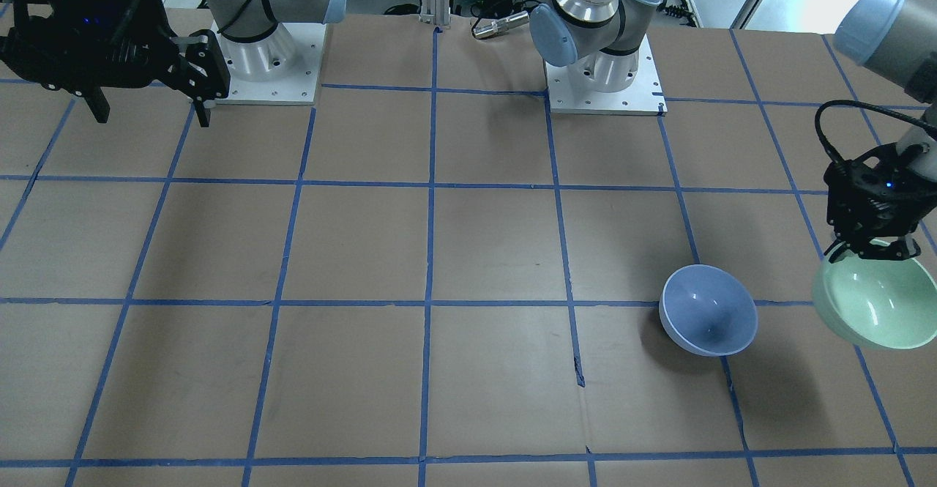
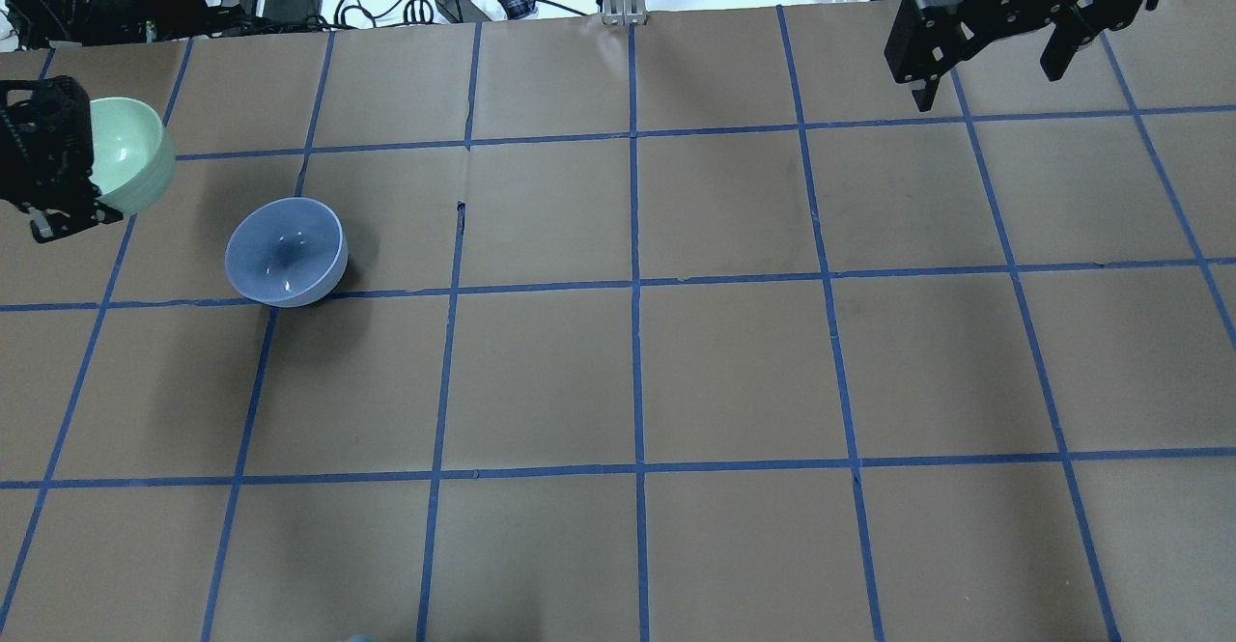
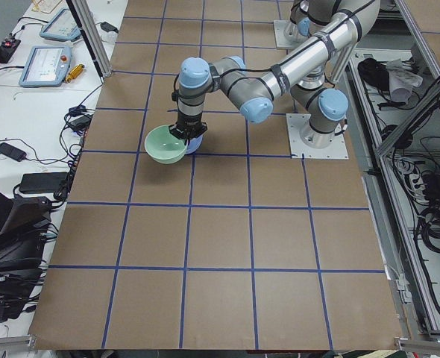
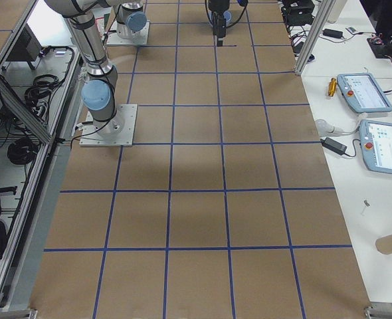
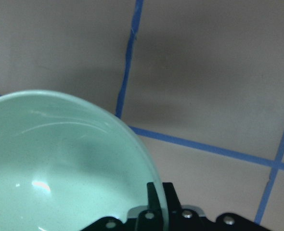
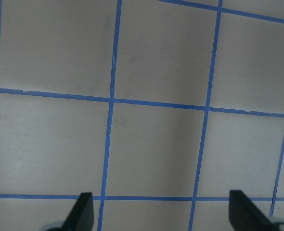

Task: Stack green bowl on blue bowl
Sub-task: 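Carry the mint-green bowl with the left gripper above the pale blue bowl, then lower the mint-green bowl into the pale blue bowl with the left gripper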

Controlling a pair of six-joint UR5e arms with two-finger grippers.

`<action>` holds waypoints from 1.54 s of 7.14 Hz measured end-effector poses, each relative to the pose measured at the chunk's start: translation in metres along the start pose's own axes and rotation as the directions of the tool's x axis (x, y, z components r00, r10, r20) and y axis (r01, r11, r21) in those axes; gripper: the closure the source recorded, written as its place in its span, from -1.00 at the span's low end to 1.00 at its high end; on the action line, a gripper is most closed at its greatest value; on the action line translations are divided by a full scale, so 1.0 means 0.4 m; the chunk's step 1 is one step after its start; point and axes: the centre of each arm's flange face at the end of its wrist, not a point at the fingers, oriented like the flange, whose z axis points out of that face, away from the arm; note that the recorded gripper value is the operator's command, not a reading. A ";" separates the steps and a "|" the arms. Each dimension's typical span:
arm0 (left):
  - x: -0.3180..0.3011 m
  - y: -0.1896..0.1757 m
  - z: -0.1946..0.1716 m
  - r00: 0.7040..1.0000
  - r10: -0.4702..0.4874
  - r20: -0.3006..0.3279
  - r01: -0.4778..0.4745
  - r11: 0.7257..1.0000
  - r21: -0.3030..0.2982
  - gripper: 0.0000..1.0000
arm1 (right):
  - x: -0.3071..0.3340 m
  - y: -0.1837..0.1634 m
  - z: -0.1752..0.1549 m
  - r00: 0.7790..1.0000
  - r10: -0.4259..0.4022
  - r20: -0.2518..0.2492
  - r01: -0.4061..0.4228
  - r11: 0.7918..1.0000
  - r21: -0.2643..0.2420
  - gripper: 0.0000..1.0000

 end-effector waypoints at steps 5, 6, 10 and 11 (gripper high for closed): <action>0.075 -0.249 0.115 0.993 -0.056 -0.103 0.059 0.998 0.029 1.00 | 0.000 0.000 0.000 1.000 0.000 0.000 0.000 1.000 0.000 -1.00; 0.089 -0.265 0.133 0.992 -0.056 -0.117 0.060 0.998 0.030 1.00 | 0.000 0.000 0.000 1.000 0.000 0.000 0.000 1.000 0.000 -1.00; 0.105 -0.269 0.182 0.986 -0.061 -0.158 0.065 0.998 0.020 0.65 | 0.000 0.000 0.000 1.000 0.000 0.000 0.000 1.000 0.000 -1.00; 0.114 -0.266 0.203 0.982 -0.073 -0.174 0.077 0.997 0.017 -0.76 | 0.000 0.000 0.000 1.000 0.000 0.000 0.000 1.000 0.000 -1.00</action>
